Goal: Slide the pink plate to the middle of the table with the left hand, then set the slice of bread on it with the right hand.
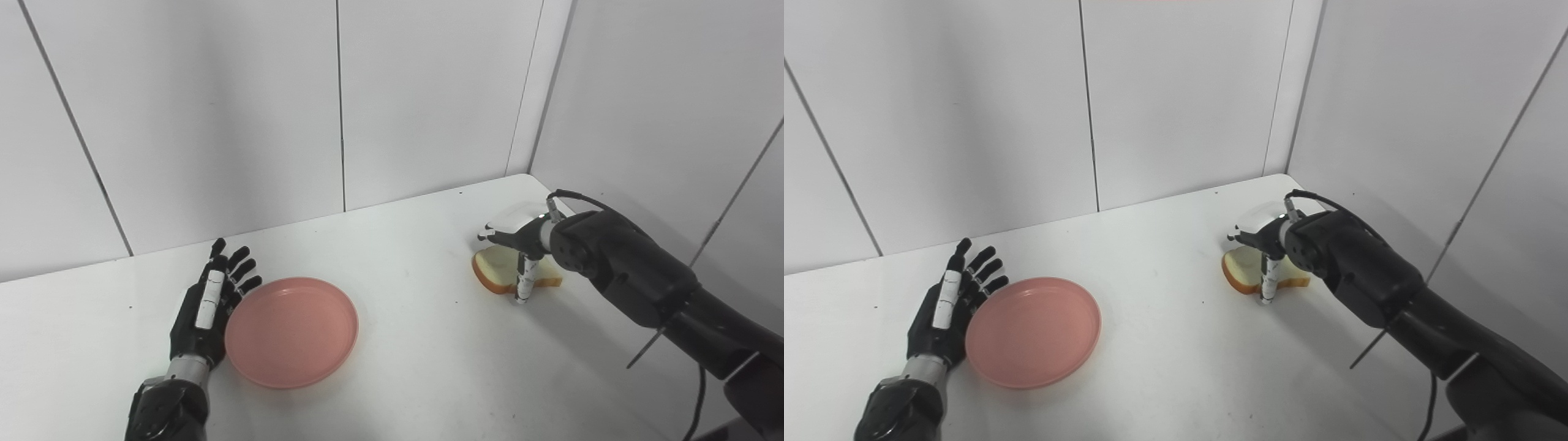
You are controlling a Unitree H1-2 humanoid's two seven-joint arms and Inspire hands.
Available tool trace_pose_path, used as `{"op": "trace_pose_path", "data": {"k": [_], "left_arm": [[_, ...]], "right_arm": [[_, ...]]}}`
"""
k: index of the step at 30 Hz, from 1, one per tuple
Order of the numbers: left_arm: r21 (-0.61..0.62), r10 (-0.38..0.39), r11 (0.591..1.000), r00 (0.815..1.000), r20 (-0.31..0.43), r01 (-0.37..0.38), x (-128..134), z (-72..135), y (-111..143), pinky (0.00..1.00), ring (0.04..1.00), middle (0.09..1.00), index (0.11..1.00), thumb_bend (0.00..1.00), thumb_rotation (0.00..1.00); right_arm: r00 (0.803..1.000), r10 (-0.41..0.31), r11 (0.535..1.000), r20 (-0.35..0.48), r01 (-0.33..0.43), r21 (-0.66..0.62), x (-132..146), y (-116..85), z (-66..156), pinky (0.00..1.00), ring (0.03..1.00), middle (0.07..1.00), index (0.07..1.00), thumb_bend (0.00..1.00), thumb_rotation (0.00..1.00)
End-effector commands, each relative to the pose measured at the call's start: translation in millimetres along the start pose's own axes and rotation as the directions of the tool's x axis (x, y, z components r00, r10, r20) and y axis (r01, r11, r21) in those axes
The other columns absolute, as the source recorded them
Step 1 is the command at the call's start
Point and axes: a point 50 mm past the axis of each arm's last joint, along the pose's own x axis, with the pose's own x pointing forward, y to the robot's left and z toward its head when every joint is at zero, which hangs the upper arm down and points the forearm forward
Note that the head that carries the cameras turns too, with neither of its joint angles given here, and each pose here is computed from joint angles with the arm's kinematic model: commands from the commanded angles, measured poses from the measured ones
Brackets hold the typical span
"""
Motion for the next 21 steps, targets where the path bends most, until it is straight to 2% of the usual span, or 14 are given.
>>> {"op": "trace_pose_path", "data": {"k": [1,15,21], "left_arm": [[-0.041,0.026,0.999,0.989,-0.142,-0.033,-28,-45,-2,0.79,0.888,0.907,1.0,0.96,0.76],[-0.039,0.031,0.999,0.99,-0.14,-0.036,-29,-44,-4,0.81,0.902,0.922,1.0,0.91,0.76],[-0.047,0.028,0.998,0.989,-0.143,-0.035,-30,-45,-3,0.81,0.898,0.924,1.0,0.9,0.75]], "right_arm": [[0.995,-0.095,0.995,-0.005,0.095,-0.028,-6,-26,-9,1.0,1.0,1.0,0.939,1.0,0.27],[0.996,-0.086,0.992,-0.015,0.084,-0.097,17,-7,-15,1.0,1.0,0.999,0.932,1.0,0.27],[0.998,-0.065,0.998,0.009,0.065,-0.021,25,-3,-18,1.0,1.0,1.0,0.931,1.0,0.27]]}}
